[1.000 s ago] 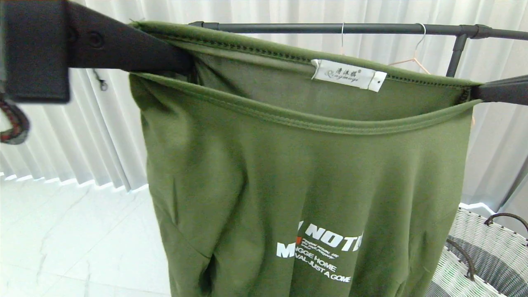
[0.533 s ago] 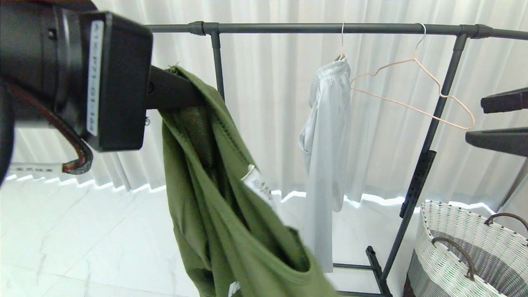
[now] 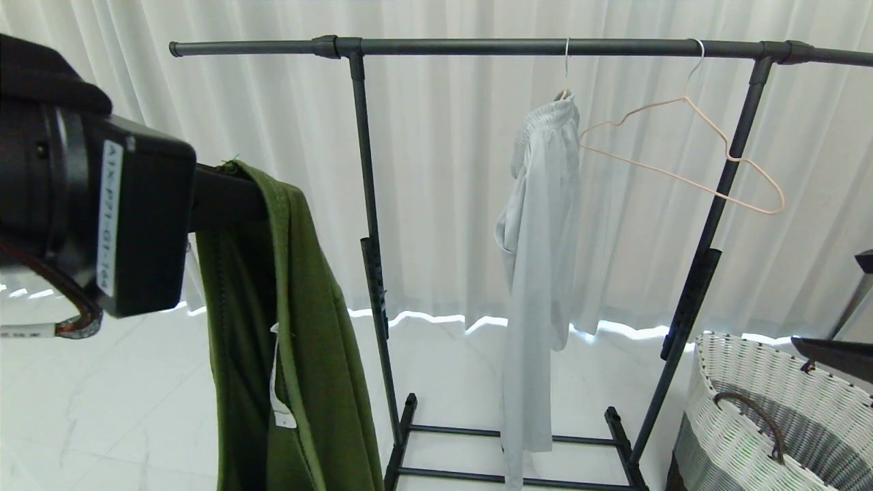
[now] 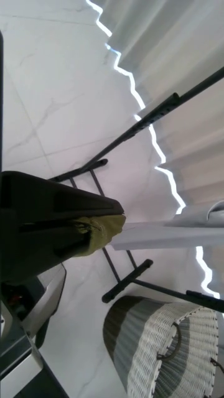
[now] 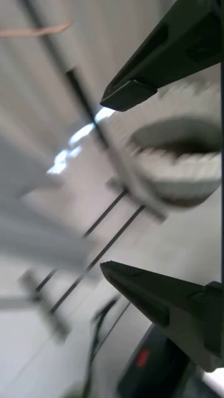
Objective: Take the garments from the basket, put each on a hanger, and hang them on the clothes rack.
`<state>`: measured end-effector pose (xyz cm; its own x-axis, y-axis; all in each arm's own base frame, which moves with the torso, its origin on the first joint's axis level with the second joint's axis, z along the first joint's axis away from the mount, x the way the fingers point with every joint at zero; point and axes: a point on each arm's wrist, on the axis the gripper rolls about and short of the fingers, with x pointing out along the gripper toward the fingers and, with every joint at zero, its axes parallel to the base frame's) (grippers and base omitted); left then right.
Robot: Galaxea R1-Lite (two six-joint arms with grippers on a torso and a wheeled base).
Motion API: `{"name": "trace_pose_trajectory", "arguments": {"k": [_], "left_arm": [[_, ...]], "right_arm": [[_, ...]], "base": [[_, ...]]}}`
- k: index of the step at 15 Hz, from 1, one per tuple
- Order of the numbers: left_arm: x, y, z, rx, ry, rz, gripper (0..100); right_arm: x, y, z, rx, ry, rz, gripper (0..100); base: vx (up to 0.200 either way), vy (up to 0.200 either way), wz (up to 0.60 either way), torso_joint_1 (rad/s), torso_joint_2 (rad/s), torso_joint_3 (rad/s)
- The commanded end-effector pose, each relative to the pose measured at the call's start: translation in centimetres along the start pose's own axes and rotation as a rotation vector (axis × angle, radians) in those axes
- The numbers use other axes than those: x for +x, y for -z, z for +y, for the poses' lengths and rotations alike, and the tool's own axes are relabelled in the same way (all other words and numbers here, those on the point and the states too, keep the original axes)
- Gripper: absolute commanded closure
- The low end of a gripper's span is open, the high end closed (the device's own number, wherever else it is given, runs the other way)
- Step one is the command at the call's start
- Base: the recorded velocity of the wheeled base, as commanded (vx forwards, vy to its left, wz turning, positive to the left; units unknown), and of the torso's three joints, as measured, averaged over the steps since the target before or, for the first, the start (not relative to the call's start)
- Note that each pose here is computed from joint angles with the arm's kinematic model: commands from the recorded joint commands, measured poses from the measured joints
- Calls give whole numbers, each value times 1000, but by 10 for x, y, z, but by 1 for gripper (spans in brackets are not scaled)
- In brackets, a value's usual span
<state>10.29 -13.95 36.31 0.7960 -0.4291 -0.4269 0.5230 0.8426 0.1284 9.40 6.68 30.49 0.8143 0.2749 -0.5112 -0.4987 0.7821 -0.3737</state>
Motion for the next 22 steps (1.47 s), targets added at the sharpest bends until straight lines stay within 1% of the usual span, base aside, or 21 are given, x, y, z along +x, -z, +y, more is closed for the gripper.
{"name": "trace_pose_trajectory", "arguments": {"k": [1, 2, 4, 5, 7, 8, 9, 10, 12, 13, 14, 15, 16, 17, 19, 20, 22], "left_arm": [[-4, 3, 2, -3, -1, -3, 100], [-3, 3, 2, -3, -1, 0, 100], [-2, 5, 1, 0, -2, 9, 100], [-2, 6, 1, 2, -2, 13, 100], [-1, 7, 2, 0, -8, 18, 100], [0, 8, 3, -1, -14, 22, 100], [0, 10, 5, -3, -19, 27, 100], [1, 14, 6, -2, -28, 40, 100], [0, 20, 8, 0, -36, 52, 100], [-1, 24, 9, 4, -37, 60, 100], [-2, 26, 10, 5, -37, 61, 100], [-3, 26, 10, 5, -37, 63, 100], [-3, 27, 10, 6, -37, 64, 100], [-3, 27, 10, 7, -37, 63, 100], [-3, 27, 10, 7, -37, 63, 100], [-3, 27, 10, 6, -40, 62, 100], [-3, 27, 13, -1, -54, 64, 100]], "right_arm": [[12, 21, 3, -40, 70, 105, 0], [18, 28, 6, -41, 82, 103, 0], [27, 44, 13, -40, 104, 51, 0], [33, 55, 15, -61, 130, 46, 0], [41, 75, 18, -104, 177, 64, 0], [46, 85, 19, -103, 197, 70, 0], [52, 94, 20, -90, 219, 90, 0], [62, 107, 20, -65, 250, 135, 0], [79, 137, 20, 15, 332, 204, 0], [85, 153, 23, 53, 365, 212, 0], [87, 167, 28, 67, 388, 210, 0], [87, 171, 29, 70, 392, 203, 0], [88, 179, 34, 62, 394, 197, 0], [88, 183, 36, 52, 386, 212, 0], [85, 199, 44, 36, 368, 257, 0], [83, 202, 46, 30, 368, 261, 0], [82, 207, 47, 28, 355, 305, 0]], "base": [[0, 0, 0, 0, 0, 0], [0, 0, 0, 0, 0, 0], [0, 0, 0, 0, 0, 0], [0, 0, 0, 0, 0, 0], [0, 0, 0, 0, 0, 0], [0, 0, 0, 0, 0, 0], [0, 0, 0, 0, 0, 0], [0, 0, 0, 0, 0, 0], [0, 0, 0, 0, 0, 0], [0, 0, 0, 0, 0, 0], [0, 0, 0, 0, 0, 0], [0, 0, 0, 0, 0, 0], [0, 0, 0, 0, 0, 0], [0, 0, 0, 0, 0, 0], [0, 0, 0, 0, 0, 0], [0, 0, 0, 0, 0, 0], [0, 0, 0, 0, 0, 0]]}}
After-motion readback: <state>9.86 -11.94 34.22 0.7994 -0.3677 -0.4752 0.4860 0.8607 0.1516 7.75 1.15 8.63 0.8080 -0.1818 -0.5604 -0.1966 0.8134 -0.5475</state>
